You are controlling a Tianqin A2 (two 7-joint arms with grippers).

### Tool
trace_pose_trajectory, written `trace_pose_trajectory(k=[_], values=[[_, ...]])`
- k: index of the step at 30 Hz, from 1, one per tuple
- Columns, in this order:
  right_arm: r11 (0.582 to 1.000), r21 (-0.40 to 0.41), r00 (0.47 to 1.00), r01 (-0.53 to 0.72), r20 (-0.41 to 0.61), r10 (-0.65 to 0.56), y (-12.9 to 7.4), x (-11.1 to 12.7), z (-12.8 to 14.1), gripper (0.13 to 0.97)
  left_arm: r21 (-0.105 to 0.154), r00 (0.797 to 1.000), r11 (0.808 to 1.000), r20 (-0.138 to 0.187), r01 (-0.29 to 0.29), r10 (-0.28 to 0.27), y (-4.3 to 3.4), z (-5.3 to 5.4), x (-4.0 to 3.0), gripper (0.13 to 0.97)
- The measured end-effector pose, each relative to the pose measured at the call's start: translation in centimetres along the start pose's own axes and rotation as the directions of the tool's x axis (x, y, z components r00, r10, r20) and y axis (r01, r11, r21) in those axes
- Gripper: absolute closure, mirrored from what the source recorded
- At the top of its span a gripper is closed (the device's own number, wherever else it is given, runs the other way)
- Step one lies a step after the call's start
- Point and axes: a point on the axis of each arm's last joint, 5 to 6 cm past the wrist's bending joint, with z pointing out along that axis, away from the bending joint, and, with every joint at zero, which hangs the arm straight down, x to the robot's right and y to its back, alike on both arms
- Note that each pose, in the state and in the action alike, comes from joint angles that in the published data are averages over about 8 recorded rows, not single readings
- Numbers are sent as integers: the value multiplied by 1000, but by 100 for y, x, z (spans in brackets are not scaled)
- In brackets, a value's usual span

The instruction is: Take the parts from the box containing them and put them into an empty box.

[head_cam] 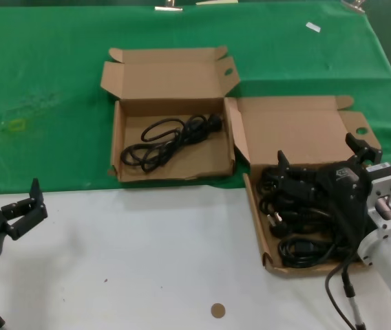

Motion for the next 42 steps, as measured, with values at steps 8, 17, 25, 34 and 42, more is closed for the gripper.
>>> trace_pose_trajectory(k=[8, 17, 25, 34, 42], values=[[1000, 0, 1000, 0, 0, 0, 0, 0, 0, 130, 0, 1000, 1000, 0, 0, 0, 0, 0, 0, 132], [1000, 0, 1000, 0, 0, 0, 0, 0, 0, 130, 0, 1000, 1000, 0, 0, 0, 0, 0, 0, 132], [1000, 0, 1000, 0, 0, 0, 0, 0, 0, 130, 0, 1000, 1000, 0, 0, 0, 0, 0, 0, 132], [1000, 0, 1000, 0, 0, 0, 0, 0, 0, 130, 0, 1000, 1000, 0, 0, 0, 0, 0, 0, 132], [1000, 0, 1000, 0, 0, 0, 0, 0, 0, 130, 0, 1000, 1000, 0, 0, 0, 0, 0, 0, 132]])
